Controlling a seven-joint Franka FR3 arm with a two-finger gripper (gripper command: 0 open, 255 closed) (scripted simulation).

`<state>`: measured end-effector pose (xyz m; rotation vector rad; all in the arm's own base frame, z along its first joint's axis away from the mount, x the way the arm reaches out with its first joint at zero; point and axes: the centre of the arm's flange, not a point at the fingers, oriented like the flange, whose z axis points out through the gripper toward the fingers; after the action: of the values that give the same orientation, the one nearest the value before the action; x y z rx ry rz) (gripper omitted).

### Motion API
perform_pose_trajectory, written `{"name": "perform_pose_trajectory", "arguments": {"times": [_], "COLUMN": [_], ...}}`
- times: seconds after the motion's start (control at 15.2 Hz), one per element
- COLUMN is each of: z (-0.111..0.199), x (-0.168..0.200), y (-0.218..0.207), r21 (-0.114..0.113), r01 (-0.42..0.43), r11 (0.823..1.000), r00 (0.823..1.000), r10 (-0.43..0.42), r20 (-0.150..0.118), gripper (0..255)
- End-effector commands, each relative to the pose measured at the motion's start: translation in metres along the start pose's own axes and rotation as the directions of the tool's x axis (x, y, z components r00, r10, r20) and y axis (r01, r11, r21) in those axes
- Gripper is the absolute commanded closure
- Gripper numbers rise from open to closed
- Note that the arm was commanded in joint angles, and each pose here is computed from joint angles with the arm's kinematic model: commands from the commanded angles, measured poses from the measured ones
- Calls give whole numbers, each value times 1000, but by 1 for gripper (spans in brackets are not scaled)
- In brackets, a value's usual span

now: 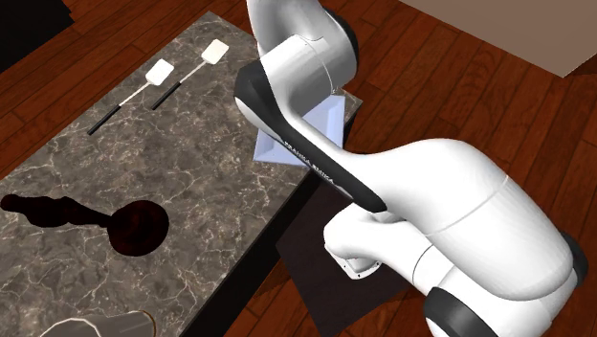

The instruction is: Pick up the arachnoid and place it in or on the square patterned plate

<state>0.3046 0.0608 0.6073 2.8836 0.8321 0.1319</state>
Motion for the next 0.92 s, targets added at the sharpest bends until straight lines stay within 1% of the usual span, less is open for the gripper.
{"name": "perform_pose_trajectory", "arguments": {"times": [0.0, 0.46, 0.86], "z": [10, 47, 47], "x": [0, -2, -2], "y": [-3, -9, -9], "r21": [0, 0, 0], "r01": [0, 0, 0], "r11": [1000, 1000, 1000], "r00": [1000, 1000, 1000], "r10": [0, 0, 0], "r20": [0, 0, 0], "gripper": [255, 255, 255]}}
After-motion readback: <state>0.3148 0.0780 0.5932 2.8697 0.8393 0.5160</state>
